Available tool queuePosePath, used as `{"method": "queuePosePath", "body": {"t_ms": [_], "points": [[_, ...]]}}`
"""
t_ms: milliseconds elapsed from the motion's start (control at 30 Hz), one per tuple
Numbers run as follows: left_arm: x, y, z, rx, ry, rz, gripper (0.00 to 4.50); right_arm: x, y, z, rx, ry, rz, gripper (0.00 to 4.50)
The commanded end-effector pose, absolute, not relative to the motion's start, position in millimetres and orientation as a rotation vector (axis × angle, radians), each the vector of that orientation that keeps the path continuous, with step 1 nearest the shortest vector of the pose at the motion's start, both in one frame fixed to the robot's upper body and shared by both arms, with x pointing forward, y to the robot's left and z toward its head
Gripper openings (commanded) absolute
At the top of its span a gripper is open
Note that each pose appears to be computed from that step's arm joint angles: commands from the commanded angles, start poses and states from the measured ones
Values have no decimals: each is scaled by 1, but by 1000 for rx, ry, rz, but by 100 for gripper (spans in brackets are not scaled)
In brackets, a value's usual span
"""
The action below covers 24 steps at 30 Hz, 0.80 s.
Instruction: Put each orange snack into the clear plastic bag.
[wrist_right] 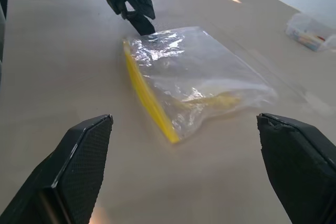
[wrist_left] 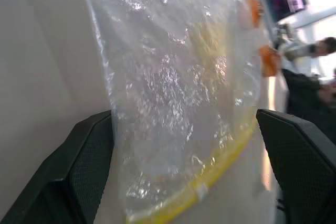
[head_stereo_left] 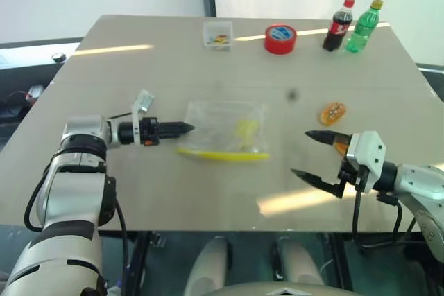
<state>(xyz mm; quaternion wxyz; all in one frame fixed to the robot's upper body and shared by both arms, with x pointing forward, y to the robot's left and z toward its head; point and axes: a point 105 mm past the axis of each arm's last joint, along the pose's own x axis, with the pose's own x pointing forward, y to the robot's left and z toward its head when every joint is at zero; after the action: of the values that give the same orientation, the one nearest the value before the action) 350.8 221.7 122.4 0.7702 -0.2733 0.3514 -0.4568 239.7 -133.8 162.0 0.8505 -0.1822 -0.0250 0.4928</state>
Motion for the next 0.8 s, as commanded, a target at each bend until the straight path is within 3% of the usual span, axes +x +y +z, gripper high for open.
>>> {"method": "queuePosePath", "body": {"t_ms": [33,300,700,800], "points": [[346,212,109,-645,824,-1005,444,233,-138,176,-426,-109,998,450],[340,169,87,-781,866,-1104,444,228,-141,174,-416,-102,964,450],[339,124,81,-850,840,-1184,444,231,-139,173,-409,-112,946,450],[337,112,84,-861,848,-1201,374,232,-137,172,-406,-116,940,450]]}}
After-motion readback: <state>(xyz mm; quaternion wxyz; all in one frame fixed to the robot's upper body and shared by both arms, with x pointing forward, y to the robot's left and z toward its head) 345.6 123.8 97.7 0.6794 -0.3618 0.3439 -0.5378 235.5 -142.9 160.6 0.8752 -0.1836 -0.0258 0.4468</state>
